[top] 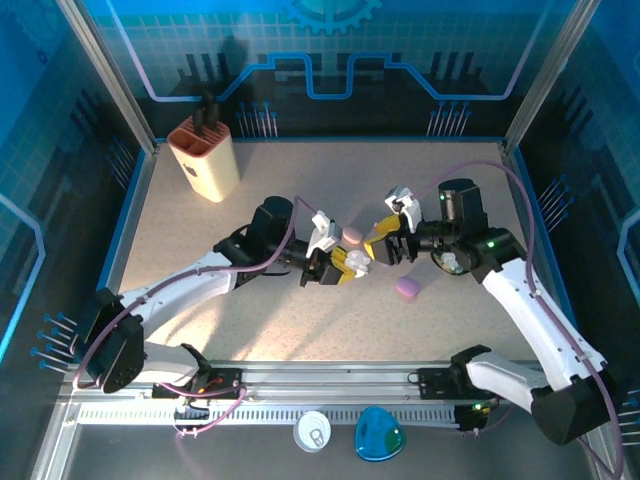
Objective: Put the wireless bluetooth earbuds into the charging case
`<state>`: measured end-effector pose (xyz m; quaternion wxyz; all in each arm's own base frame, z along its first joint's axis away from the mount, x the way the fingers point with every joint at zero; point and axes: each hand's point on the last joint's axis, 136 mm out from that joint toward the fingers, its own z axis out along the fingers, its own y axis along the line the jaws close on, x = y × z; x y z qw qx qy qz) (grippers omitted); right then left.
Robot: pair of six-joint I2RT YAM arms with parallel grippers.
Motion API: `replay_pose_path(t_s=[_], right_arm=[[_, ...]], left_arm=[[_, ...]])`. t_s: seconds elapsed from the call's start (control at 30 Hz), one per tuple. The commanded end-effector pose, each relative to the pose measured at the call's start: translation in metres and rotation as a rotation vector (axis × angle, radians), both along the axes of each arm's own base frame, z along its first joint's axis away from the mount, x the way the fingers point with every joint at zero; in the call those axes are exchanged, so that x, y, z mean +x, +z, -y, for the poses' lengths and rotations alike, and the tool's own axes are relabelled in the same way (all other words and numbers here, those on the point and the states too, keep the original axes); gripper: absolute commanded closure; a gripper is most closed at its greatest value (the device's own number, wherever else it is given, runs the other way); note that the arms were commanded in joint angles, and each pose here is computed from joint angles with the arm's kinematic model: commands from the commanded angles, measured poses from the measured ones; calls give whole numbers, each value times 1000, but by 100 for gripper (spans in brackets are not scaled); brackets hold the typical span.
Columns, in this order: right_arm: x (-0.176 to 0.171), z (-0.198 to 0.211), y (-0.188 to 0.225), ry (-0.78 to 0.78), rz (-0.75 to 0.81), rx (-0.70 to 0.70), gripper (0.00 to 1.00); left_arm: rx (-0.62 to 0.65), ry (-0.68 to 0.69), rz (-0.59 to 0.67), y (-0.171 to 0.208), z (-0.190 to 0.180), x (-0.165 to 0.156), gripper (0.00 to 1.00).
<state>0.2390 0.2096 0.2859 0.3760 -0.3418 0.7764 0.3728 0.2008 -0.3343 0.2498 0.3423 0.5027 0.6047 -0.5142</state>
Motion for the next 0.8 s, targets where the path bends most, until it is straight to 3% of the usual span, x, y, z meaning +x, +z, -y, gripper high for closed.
replay_pose_path(t_s=[0.0,0.2,0.4,0.57,0.77], right_arm=[[2,1,21,-14,28,92,38],[45,30,31,-270,33,189,38],[96,63,-9,-572,-79,88,38],[122,76,-45,-700,-204,-3,39],[134,69,-92,-700,-370,-104,40]], left_arm=[[-36,5,87,10,-2,0,88],[-60,71,113,12,-7,17,88],[-113,152,160,16,-18,36,87],[-139,232,197,19,-30,55,87],[-170,262,246,21,-33,66,88]])
